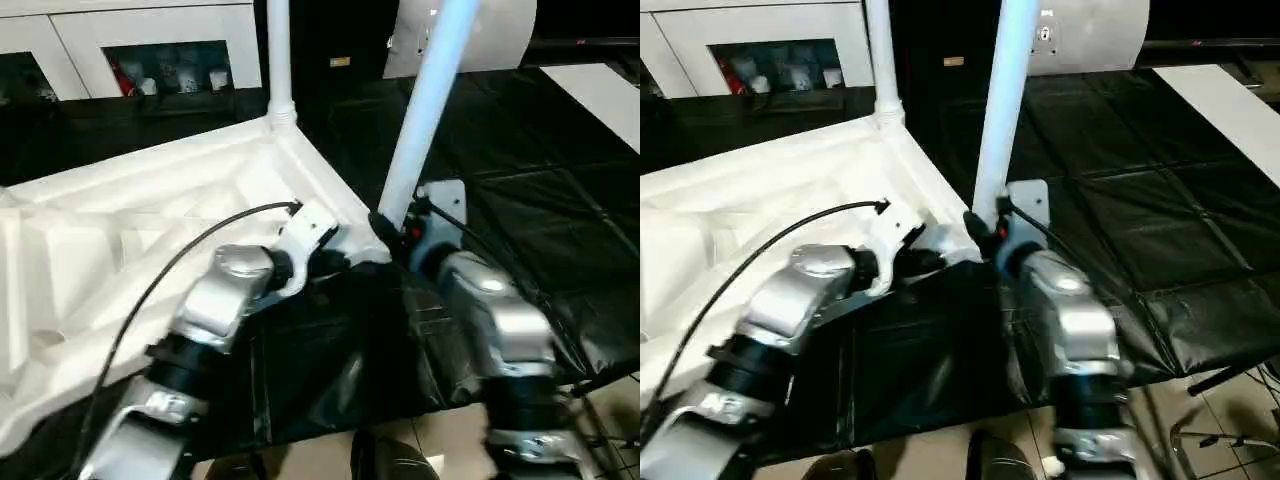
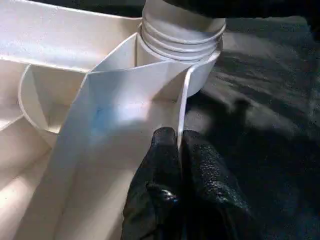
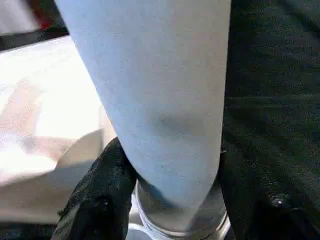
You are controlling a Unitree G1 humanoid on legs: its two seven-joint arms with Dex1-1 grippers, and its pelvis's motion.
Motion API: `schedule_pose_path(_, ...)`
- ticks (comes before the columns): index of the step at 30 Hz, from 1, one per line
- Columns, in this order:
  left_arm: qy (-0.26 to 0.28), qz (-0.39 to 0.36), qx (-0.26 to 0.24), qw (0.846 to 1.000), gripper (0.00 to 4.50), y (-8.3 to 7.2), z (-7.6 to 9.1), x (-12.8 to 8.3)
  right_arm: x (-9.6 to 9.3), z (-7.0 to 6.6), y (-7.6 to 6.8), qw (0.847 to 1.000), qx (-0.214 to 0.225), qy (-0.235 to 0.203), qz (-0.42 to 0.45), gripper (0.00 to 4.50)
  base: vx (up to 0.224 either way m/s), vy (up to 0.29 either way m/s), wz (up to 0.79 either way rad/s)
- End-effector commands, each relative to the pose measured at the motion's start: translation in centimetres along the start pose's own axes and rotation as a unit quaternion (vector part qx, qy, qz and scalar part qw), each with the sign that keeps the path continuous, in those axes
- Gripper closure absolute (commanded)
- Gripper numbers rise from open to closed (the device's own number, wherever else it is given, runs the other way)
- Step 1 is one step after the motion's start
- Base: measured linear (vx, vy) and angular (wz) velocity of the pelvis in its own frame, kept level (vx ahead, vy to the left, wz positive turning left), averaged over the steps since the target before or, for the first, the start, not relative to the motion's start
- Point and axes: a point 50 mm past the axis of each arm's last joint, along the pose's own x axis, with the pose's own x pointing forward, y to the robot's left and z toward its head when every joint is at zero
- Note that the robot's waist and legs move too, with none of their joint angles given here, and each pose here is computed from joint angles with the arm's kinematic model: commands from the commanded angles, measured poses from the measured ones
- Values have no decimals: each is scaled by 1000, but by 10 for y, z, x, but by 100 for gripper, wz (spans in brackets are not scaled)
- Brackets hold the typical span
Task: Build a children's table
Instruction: Rotate leg to tighten
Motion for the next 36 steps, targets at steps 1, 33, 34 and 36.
schedule_pose_path(1, -62, 25, 28, 997, 450, -10, 38, 8, 8, -24, 61, 990, 37, 45, 126, 173, 0, 0, 0)
schedule_pose_path(33, 37, -305, 197, 931, 450, 10, -26, -61, -61, 2, -36, 853, -185, 75, 483, 117, 2, -5, 0)
schedule_pose_path(34, 36, -310, 197, 930, 450, 10, -26, -61, -61, 2, -36, 848, -185, 79, 491, 122, 0, 0, 0)
schedule_pose_path(36, 34, -316, 197, 927, 450, 10, -26, -61, -61, 2, -36, 840, -183, 85, 504, 131, 0, 0, 0)
